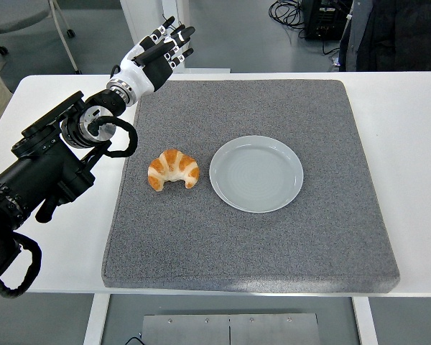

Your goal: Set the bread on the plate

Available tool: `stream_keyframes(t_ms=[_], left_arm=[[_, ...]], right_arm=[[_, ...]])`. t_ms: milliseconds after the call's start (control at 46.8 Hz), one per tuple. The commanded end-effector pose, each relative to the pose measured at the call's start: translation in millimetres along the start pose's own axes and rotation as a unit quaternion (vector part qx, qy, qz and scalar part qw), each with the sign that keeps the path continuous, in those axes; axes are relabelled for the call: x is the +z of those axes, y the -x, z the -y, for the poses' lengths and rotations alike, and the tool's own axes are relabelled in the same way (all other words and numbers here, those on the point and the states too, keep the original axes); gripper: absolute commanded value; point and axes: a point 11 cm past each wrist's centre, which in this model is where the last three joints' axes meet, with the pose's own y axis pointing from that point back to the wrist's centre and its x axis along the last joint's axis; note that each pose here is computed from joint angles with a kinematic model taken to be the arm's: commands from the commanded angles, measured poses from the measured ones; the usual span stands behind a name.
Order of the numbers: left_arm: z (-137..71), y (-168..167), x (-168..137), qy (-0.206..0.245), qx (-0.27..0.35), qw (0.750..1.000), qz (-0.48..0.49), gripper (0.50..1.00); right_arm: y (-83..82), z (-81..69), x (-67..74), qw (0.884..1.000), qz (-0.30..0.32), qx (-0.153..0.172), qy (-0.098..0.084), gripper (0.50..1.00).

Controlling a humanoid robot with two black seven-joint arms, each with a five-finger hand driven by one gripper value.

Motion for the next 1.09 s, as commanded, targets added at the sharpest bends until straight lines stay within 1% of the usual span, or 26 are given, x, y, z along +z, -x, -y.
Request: stream_keyframes(t_ms=[0,385,598,748,876,962,1068], left_arm=[[-0.4,-0.6,-0.6,0.001,0.000,1.000,0.000,1.000],[0.0,-0.9,1.6,0.006,0.004,1.000,0.000,1.000],[0.2,-2.9,17.4,0.012,0.007,1.000,0.016,1.000],[-0.1,-3.2,11.7,-0.001,0.006,0.999,0.035,1.000],[-0.6,-4.1,8.9,-0.002,0.009,0.999,0.039,1.000],[-1.7,1.4,9.1,-0.006,-0.003,0.999,0.044,1.000],[-9.3,4.1,20.5,-0.008,-0.020,0.998,0.066,1.000]], right_arm=[[0.0,0.0,0.1,1.000,0.000,0.000,0.000,1.000],[-0.1,0.2,-0.8,1.000,0.000,0.000,-0.001,1.000],[0.0,0.0,0.1,1.000,0.000,0.000,0.000,1.000],[0.0,0.0,0.3,1.000,0.000,0.000,0.001,1.000],[0.0,0.0,0.2,1.000,0.000,0.000,0.001,1.000],[0.0,0.0,0.1,1.000,0.000,0.000,0.000,1.000],[0.0,0.0,0.1,1.000,0.000,0.000,0.000,1.000]])
